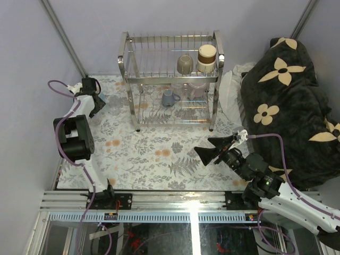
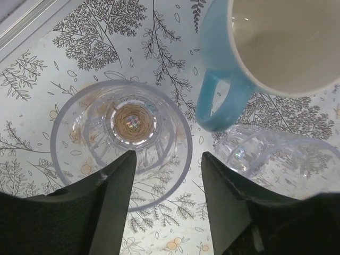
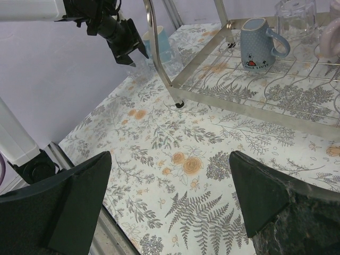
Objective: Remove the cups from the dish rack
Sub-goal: Place the cup at the center of the board, then move the cup to the dish rack.
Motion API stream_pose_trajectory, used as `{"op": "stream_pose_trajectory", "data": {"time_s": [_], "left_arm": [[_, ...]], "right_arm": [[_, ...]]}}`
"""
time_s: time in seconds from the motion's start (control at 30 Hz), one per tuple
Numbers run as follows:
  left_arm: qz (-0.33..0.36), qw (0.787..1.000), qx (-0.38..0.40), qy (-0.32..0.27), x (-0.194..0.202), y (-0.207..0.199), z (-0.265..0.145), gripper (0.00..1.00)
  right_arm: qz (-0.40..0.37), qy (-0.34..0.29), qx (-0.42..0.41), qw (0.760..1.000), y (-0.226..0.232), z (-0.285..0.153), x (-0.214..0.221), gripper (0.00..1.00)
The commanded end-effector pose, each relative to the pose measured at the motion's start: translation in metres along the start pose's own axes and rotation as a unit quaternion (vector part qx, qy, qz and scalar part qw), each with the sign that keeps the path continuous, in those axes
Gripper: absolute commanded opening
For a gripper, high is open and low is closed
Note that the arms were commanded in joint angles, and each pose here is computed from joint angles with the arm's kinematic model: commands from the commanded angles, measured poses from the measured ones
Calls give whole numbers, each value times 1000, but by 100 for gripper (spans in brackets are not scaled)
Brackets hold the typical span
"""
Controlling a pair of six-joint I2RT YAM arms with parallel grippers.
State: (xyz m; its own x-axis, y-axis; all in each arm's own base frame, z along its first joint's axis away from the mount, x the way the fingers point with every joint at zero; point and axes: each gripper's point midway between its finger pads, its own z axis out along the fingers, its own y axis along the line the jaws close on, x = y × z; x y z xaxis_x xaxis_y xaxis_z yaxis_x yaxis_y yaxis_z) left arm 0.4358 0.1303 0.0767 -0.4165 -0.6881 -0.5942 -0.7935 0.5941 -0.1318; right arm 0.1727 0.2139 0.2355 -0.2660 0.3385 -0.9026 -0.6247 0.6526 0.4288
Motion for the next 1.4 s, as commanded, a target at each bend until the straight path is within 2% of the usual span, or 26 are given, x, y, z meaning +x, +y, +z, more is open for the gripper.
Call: {"op": "stream_pose_trajectory", "data": {"time_s": [0.0,0.1,0.27,0.4,0.53,0.63,0.73,0.97,1.2,1.37], "left_arm": [[-34,998,40,-22,-27,-13,-35,54],[-56,996,70,-25,-32,-18,-57,59],[-92,985,142,-25,-28,-27,-103,60],[-101,975,197,-14,-3,-32,-142,60],[-77,960,265,-43,31,-44,-199,62],[-68,949,307,-35,66,-44,-222,63],[-55,939,338,-21,93,-41,-238,63],[-29,926,375,-27,128,-17,-263,63],[2,920,389,-40,144,9,-264,63],[15,914,404,-38,148,12,-270,63]], "right_arm": [[-2,-33,5,999,-1,2,-14,99],[-5,-34,13,999,-4,2,-14,100],[-11,-33,28,999,-10,5,-11,99],[-17,-32,53,998,-19,7,-9,99],[-32,-27,76,996,-29,11,-5,99],[-29,-26,110,993,-39,17,-4,100],[-43,-12,118,992,-39,26,-2,100],[-53,10,93,994,-17,69,-1,99],[-91,47,111,988,-9,144,15,98],[-128,54,126,982,-7,200,24,98]]}}
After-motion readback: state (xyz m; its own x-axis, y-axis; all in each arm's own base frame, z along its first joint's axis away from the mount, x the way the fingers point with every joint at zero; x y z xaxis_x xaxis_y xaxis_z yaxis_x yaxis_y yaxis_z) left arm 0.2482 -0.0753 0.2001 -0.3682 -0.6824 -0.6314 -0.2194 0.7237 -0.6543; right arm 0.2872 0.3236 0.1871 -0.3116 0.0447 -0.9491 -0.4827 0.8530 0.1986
